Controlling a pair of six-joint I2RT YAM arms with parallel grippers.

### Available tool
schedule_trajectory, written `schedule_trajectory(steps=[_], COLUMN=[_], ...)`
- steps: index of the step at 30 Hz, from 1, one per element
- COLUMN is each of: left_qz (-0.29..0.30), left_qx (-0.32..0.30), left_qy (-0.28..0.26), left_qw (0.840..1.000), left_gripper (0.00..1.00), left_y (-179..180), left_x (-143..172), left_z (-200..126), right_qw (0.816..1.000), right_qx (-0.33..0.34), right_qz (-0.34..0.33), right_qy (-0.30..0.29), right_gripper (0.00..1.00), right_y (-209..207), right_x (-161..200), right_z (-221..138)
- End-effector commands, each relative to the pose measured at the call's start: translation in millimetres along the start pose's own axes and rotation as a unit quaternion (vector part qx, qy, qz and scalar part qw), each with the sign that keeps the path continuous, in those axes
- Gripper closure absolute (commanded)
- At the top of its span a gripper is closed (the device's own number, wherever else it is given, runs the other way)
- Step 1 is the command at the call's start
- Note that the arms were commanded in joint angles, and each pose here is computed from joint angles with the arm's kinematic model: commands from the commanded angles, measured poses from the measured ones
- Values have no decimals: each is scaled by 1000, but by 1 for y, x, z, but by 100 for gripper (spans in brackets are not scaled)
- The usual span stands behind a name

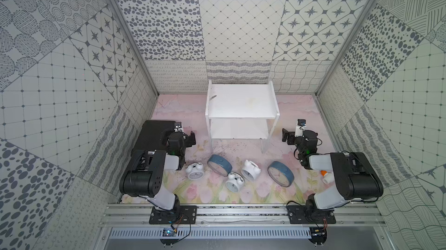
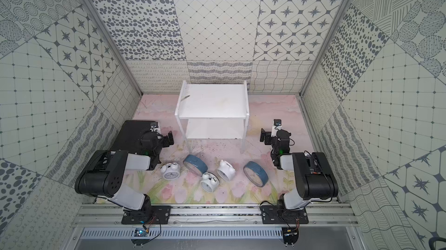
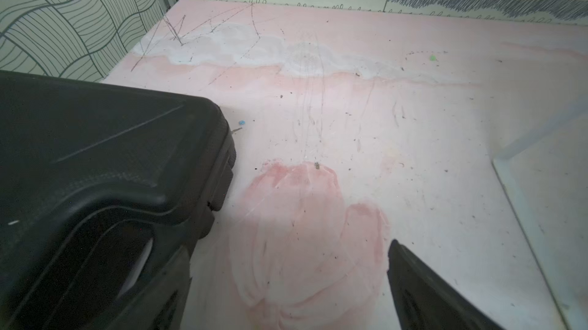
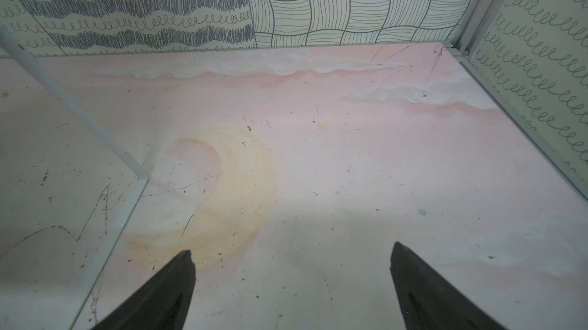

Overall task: Place the alarm clocks on the shelf by style
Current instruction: Pick up the alarm from the center of the board.

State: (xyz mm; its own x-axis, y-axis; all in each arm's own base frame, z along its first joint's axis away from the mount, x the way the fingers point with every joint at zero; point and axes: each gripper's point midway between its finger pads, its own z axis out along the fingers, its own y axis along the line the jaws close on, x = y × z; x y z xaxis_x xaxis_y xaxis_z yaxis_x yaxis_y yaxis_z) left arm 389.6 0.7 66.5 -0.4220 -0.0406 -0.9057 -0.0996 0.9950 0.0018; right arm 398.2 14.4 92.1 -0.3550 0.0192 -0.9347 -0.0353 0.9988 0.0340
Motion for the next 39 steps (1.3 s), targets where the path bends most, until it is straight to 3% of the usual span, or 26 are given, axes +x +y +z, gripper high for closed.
schedule_trajectory(steps=[1,18,21,23,26,27,28,31,34,36,38,39], left_qz=[5,-9,-20,-37,-104,-148,-199,-308,-336,-310,-282,-265], left_qx=[-7,-2,4,-39,-150,-181,-194,-146,-109,-97,-78,-63], left_qy=[-33,-25,-31,-30,-32,-32,-38,-25,35,68,114,140], left_qw=[999,1000,999,998,983,972,960,940,935,943,949,952], left_gripper=[1,1,1,1,1,1,1,1,1,1,1,1], left_y=[1,5,8,23,62,73,78,64,43,28,14,6], left_x=[-17,-16,-19,-29,-64,-70,-78,-79,-66,-59,-44,-37], left_z=[0,2,0,-7,-39,-52,-67,-94,-113,-127,-140,-146], right_qw=[1000,999,994,985,982,969,943,924,924,931,939,941], right_qx=[-3,18,109,149,124,154,186,147,157,149,121,102], right_qz=[-4,5,23,90,143,190,273,339,332,311,291,284], right_qy=[-26,-28,-6,0,22,17,44,93,105,117,139,151], right_gripper=[0,0,0,0,0,0,0,0,1,11,31,36], right_y=[0,-7,-30,-41,-32,-43,-58,-52,-47,-41,-25,-15], right_x=[-15,-16,-46,-99,-99,-84,-61,-49,-58,-68,-74,-74], right_z=[4,3,-9,-36,-61,-66,-77,-97,-136,-160,-179,-186])
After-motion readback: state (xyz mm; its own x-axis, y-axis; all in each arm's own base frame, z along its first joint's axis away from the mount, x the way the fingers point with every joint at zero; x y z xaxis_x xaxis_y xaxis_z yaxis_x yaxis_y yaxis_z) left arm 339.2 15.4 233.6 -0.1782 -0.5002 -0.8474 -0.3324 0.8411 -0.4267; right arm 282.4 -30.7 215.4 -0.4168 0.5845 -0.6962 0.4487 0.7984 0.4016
